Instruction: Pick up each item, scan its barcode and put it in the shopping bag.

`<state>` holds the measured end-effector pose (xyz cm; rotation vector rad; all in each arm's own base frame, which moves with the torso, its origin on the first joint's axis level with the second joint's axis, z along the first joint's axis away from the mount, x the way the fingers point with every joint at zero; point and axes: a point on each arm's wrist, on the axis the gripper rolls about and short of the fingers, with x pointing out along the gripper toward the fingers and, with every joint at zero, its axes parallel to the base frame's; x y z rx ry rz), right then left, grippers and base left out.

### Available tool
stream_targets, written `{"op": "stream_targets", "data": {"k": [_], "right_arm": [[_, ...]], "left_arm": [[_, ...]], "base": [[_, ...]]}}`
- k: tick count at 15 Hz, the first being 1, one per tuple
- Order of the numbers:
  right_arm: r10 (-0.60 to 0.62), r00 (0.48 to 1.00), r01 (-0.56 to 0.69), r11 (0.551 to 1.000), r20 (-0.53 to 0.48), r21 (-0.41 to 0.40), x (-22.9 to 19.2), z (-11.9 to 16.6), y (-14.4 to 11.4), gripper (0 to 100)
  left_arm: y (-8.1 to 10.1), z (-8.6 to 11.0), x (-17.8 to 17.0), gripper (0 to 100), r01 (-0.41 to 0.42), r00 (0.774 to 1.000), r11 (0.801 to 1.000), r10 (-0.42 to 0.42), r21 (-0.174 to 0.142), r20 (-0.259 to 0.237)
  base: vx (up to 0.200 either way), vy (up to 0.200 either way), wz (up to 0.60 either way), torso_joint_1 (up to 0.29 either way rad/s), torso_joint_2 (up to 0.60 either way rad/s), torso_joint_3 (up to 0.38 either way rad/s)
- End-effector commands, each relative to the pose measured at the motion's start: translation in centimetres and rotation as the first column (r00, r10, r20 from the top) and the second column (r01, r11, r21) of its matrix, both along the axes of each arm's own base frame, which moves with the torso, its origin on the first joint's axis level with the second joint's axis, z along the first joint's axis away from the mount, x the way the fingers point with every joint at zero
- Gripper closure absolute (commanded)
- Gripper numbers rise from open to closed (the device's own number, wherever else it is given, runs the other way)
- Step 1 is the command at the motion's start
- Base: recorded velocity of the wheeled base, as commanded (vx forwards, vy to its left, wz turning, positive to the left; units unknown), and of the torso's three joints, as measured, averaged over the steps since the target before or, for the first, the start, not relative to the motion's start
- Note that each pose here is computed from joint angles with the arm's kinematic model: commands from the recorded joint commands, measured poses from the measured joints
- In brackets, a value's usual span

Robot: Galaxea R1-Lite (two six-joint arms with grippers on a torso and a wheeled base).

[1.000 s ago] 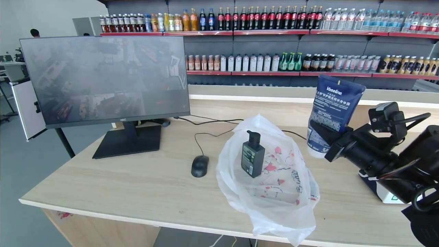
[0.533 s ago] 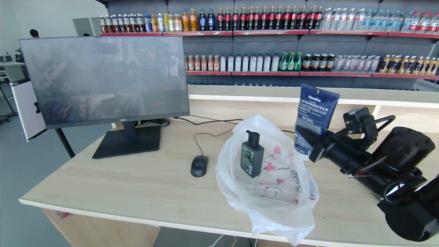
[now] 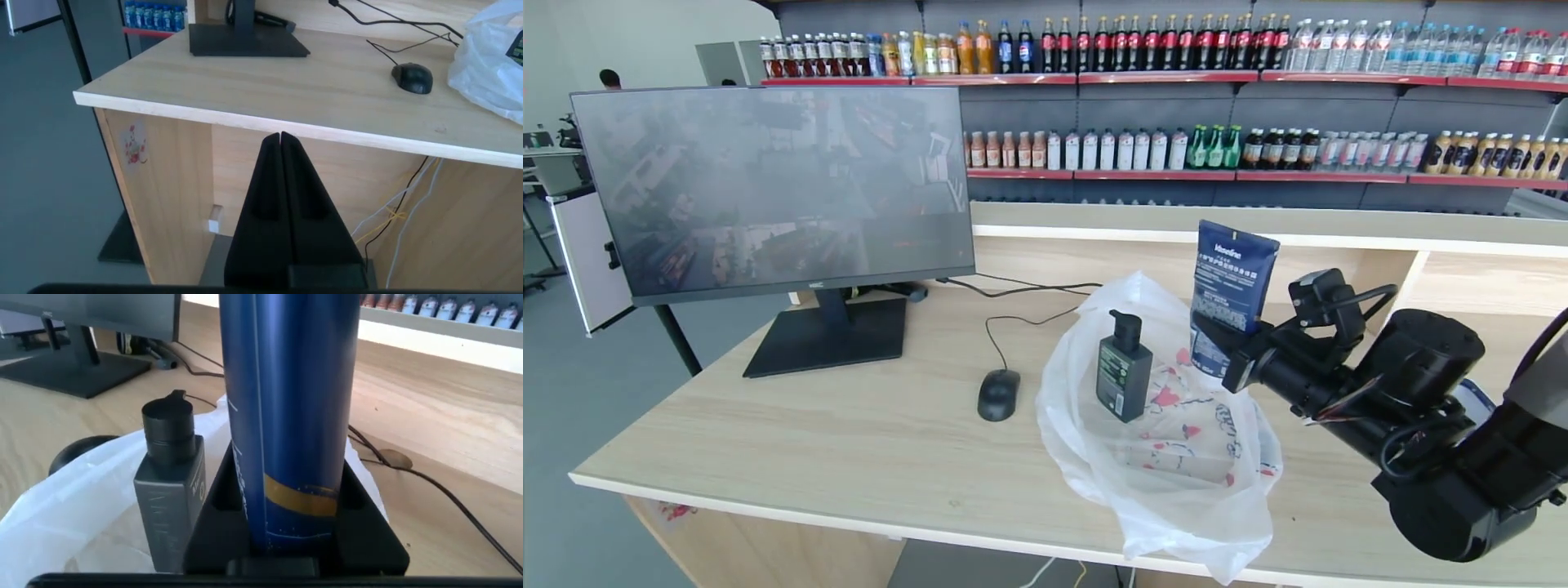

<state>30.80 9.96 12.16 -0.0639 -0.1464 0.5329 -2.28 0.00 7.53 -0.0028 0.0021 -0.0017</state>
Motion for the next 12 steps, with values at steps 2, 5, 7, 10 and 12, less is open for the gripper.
{"op": "stream_targets", "data": {"k": [2,5,7,10,12], "right_arm": [[0.013,0.998,-0.014,1.000,-0.069,-0.013,1.0,-2.5,0.7,100],[0.009,0.994,-0.009,1.000,-0.111,-0.001,1.9,-3.9,0.8,100],[-0.015,0.992,0.014,1.000,-0.126,-0.004,2.5,-4.6,0.1,100],[-0.015,0.991,0.016,1.000,-0.132,0.003,2.5,-4.6,0.1,100],[-0.015,0.990,0.016,1.000,-0.138,0.005,2.6,-4.8,0.1,100]], "left_arm": [[0.0,0.0,0.0,100,0.000,1.000,1.000,0.000,0.000,0.002],[0.0,0.0,0.0,100,0.000,1.000,1.000,0.000,0.000,0.002],[0.0,0.0,0.0,100,0.000,1.000,1.000,0.000,0.000,0.002],[0.0,0.0,0.0,100,0.000,1.000,1.000,0.000,0.000,0.002],[0.0,0.0,0.0,100,0.000,1.000,1.000,0.000,0.000,0.002]], "base": [[0.000,0.000,0.00,0.000,0.00,0.000],[0.000,0.000,0.00,0.000,0.00,0.000],[0.000,0.000,0.00,0.000,0.00,0.000],[0.000,0.000,0.00,0.000,0.00,0.000],[0.000,0.000,0.00,0.000,0.00,0.000]]}}
